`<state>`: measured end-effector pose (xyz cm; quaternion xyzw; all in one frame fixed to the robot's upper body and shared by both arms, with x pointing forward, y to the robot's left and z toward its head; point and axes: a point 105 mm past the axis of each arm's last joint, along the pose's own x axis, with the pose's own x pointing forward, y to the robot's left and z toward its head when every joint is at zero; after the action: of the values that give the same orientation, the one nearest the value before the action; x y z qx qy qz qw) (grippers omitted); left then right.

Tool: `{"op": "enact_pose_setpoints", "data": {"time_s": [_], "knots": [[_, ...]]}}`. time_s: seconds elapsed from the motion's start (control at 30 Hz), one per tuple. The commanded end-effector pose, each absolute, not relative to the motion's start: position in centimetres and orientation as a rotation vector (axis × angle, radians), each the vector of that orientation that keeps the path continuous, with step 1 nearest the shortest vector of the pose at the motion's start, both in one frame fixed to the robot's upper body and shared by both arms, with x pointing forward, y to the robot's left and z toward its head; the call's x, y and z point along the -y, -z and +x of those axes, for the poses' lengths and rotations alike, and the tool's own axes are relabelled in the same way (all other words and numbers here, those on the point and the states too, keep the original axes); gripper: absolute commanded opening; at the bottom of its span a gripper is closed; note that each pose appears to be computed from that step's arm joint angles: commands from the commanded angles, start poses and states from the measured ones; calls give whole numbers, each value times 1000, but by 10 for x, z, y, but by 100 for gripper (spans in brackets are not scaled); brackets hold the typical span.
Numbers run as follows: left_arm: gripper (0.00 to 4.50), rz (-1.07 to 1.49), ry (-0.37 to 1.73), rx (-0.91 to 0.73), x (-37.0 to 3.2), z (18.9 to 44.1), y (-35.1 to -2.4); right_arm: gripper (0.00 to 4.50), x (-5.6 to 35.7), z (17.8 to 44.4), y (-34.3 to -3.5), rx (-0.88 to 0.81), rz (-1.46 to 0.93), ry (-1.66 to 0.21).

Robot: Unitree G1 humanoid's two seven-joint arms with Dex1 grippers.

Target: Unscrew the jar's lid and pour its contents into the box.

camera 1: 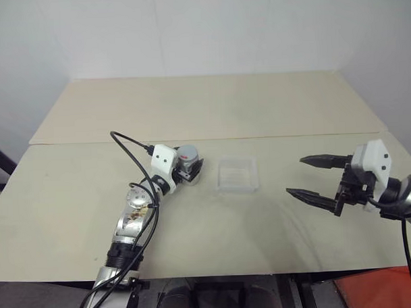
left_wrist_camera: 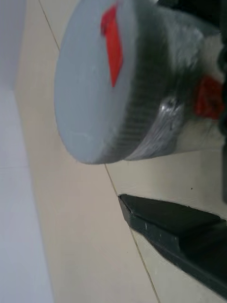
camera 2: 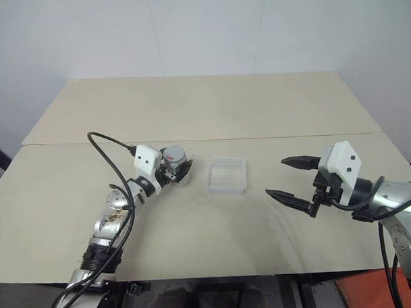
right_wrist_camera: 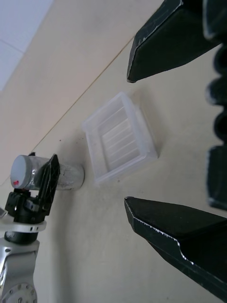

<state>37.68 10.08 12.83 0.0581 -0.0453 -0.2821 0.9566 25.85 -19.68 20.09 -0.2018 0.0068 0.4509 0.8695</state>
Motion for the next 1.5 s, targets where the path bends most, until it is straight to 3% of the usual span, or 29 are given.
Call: {"op": "enact_pose_setpoints", "data": {"time_s": [0.03, 0.13, 0.4, 0.63, 0.8, 1.0, 1.5], "knots": [[292, 136, 578, 167, -96, 375, -145, 450, 197, 254, -215, 44, -451, -922], [203, 136, 566, 192, -99, 373, -149, 450, 196, 253, -214, 46, -445, -920], [203, 184, 704, 200, -105, 357, -168, 450, 186, 254, -215, 65, -435, -948], [203, 220, 1183, 133, -125, 321, -213, 450, 141, 274, -255, 195, -322, -1091], [203, 184, 1327, 149, -120, 324, -234, 450, 95, 287, -281, 185, -216, -1210], [203, 201, 1440, 177, -92, 333, -236, 450, 45, 294, -293, 144, -191, -1282], [203, 268, 1513, 192, -79, 339, -233, 450, 21, 313, -286, 90, -239, -1228]]}}
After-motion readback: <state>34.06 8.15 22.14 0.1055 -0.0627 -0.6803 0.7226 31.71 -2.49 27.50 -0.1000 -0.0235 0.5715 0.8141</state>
